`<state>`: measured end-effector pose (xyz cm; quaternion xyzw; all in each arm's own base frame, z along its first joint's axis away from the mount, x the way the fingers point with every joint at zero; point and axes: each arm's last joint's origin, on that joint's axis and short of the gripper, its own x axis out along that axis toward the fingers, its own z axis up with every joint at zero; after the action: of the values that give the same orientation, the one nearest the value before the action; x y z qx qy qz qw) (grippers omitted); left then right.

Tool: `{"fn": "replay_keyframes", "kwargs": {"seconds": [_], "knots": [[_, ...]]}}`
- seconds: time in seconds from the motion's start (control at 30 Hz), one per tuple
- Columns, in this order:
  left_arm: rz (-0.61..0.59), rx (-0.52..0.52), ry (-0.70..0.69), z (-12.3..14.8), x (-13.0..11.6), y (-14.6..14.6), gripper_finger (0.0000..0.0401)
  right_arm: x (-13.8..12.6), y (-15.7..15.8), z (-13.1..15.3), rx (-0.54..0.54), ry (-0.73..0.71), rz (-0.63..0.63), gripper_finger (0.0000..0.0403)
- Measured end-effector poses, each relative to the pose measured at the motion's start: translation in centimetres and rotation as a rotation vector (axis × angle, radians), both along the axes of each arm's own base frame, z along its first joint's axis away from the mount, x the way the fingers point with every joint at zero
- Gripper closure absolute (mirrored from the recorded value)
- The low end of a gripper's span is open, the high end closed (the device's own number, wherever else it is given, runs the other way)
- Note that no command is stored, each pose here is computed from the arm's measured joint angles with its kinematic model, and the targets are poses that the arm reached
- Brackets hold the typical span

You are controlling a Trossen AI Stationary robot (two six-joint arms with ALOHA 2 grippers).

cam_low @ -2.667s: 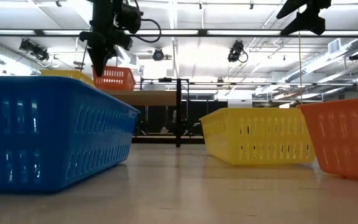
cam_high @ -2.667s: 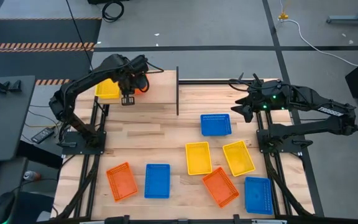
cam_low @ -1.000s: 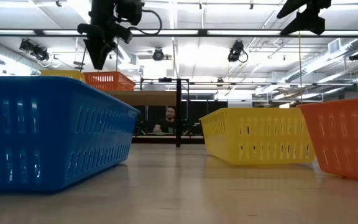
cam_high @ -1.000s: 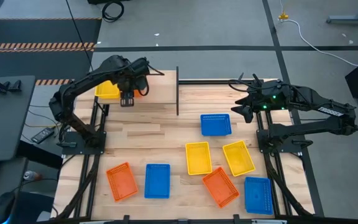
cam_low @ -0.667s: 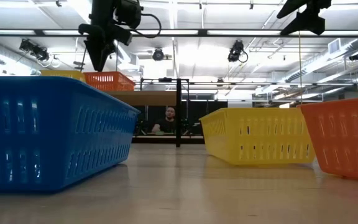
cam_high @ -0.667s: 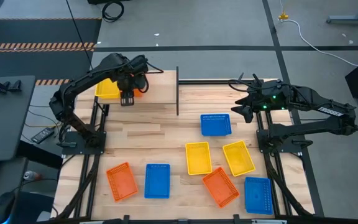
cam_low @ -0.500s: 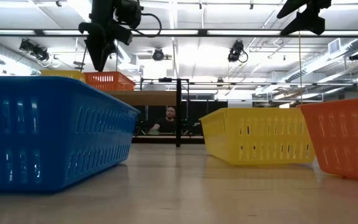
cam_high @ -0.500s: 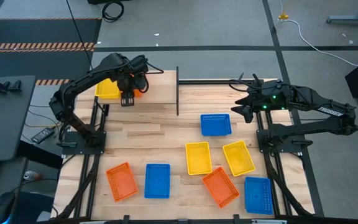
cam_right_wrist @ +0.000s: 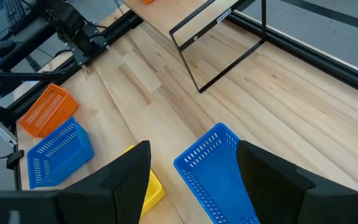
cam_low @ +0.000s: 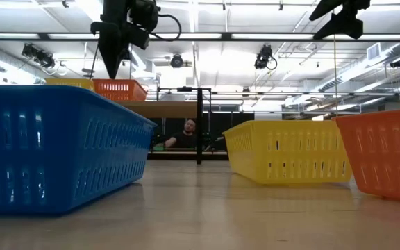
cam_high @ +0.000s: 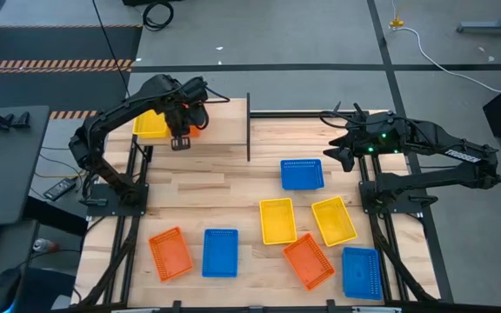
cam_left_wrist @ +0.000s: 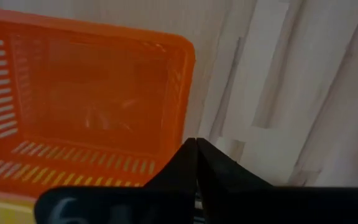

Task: Stack baskets on shelf by color
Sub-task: Put the top orange bin on the shelf, then put the bottom left blue bin on the shelf

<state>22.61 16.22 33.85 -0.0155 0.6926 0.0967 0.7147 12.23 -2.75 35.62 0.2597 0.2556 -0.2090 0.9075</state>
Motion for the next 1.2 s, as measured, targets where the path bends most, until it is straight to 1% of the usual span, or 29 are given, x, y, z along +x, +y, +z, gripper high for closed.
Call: {"fn": "replay_keyframes", "kwargs": {"seconds": [0.13, 0.3, 0.43, 0.57, 0.63, 0.7, 0.77, 0.83, 0.93, 1.07, 1.2], "knots": [[0.005, -0.003, -0.003, 0.0, 0.2, -0.3, 0.0396, 0.0, 0.0, 0.0, 0.0, 0.0, 0.0, 0.0159], [0.006, -0.004, -0.005, 0.0, 0.4, -0.5, 0.0384, 0.0, 0.0, 0.0, -0.008, 0.003, 0.006, 0.0159], [0.039, 0.007, -0.002, 0.1, 0.5, -0.8, 0.0383, 0.0, 0.0, 0.0, -0.015, 0.005, 0.011, 0.0159], [0.08, 0.051, -0.056, 1.8, 1.0, -1.5, 0.038, 0.0, 0.0, 0.0, -0.018, 0.006, 0.013, 0.0159], [0.103, 0.073, -0.108, 3.1, 1.4, -1.9, 0.0374, 0.0, 0.0, 0.0, -0.019, 0.006, 0.014, 0.0159], [0.098, 0.094, -0.16, 4.4, 1.7, -2.7, 0.0367, 0.0, 0.0, 0.0, -0.02, 0.006, 0.014, 0.0159], [0.084, 0.096, -0.212, 5.7, 2.1, -3.8, 0.0359, 0.0, 0.0, 0.0, -0.02, 0.006, 0.014, 0.0159], [0.075, 0.059, -0.268, 6.6, 2.6, -5.3, 0.0351, 0.0, 0.0, 0.0, -0.018, 0.006, 0.013, 0.0159], [0.039, -0.007, -0.316, 6.8, 3.7, -7.9, 0.0336, 0.0, 0.0, -0.1, 0.0, 0.011, 0.0, 0.0159], [-0.064, -0.051, -0.288, 5.0, 5.3, -11.5, 0.0309, 0.1, -0.2, -0.5, -0.006, 0.06, -0.036, 0.0159], [-0.074, -0.145, -0.259, 2.2, 6.4, -14.7, 0.0276, 0.1, -0.6, -1.0, -0.022, 0.126, -0.082, 0.0159]]}}
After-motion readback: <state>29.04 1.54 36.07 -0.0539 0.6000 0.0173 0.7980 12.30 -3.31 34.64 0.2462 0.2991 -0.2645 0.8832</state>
